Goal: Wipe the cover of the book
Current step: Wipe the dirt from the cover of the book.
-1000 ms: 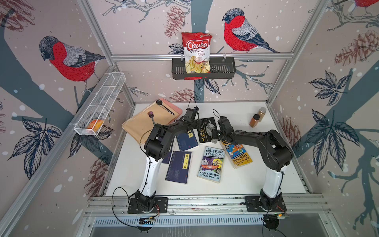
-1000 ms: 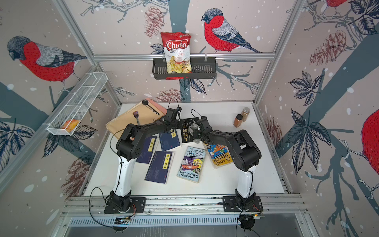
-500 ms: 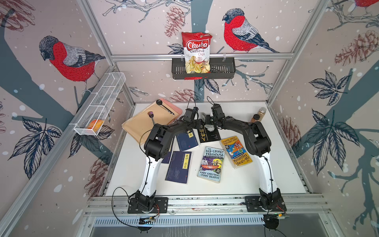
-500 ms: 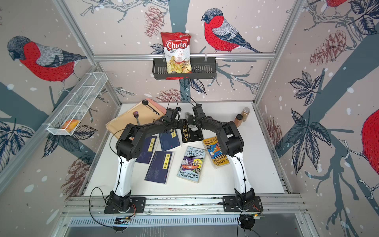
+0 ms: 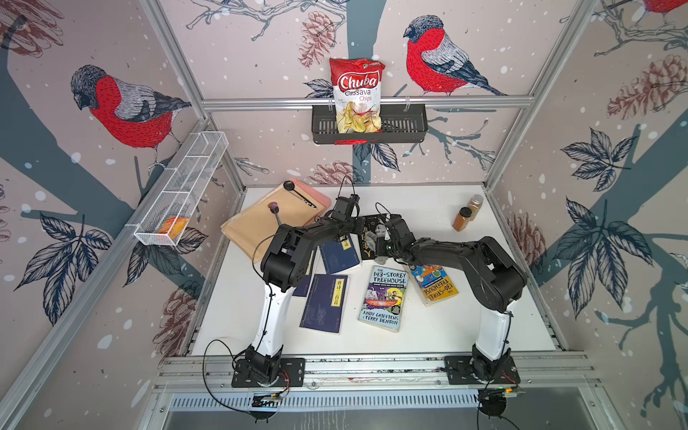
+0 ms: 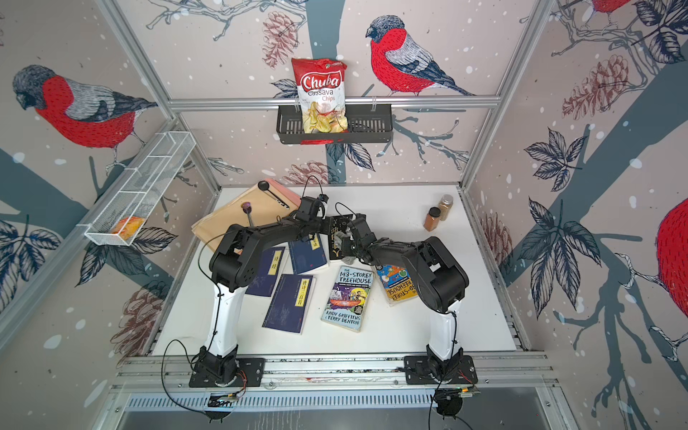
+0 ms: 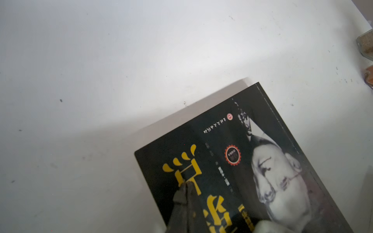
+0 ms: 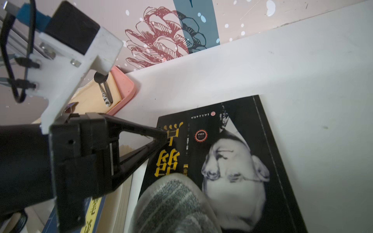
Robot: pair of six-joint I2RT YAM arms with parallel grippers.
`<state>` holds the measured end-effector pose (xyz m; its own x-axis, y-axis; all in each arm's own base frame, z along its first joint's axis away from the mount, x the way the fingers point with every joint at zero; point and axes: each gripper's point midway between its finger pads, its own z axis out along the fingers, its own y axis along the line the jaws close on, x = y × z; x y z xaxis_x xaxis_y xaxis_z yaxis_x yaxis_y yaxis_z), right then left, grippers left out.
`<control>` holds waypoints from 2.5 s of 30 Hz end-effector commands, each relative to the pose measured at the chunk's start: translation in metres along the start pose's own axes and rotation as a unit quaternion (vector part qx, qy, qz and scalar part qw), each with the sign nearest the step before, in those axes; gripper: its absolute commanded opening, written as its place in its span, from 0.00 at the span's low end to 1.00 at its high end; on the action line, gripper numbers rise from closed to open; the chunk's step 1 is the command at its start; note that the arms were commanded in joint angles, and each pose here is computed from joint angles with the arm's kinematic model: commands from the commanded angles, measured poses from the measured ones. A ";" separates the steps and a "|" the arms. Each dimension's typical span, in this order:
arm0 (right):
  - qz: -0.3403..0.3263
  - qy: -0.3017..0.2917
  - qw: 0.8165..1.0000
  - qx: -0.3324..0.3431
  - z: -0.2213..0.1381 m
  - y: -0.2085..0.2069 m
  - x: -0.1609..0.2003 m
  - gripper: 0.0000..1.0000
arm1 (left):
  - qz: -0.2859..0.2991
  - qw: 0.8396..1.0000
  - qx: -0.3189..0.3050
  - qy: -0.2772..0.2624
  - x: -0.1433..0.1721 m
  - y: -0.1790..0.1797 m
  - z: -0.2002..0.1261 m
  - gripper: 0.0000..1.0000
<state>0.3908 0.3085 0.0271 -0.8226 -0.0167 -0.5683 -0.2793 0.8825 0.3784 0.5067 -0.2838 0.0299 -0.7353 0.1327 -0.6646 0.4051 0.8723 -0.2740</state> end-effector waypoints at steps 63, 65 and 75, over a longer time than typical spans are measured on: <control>0.055 0.062 0.996 -0.028 0.083 -0.026 -0.036 0.04 | -0.046 0.992 0.006 0.116 0.059 0.013 -0.009 0.03; 0.054 0.063 0.996 -0.026 0.089 -0.025 -0.040 0.04 | -0.042 0.993 0.009 0.110 0.055 0.010 -0.012 0.03; 0.051 0.072 0.996 -0.033 0.098 -0.021 -0.037 0.04 | -0.035 0.995 0.019 0.090 0.038 0.004 -0.022 0.03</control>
<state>0.5139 0.3643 0.0327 -0.7996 0.0785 -0.5953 -0.3458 0.7503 0.5634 0.4888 -0.2737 0.0367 -0.7925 0.1186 -0.5983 0.3903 0.8524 -0.3479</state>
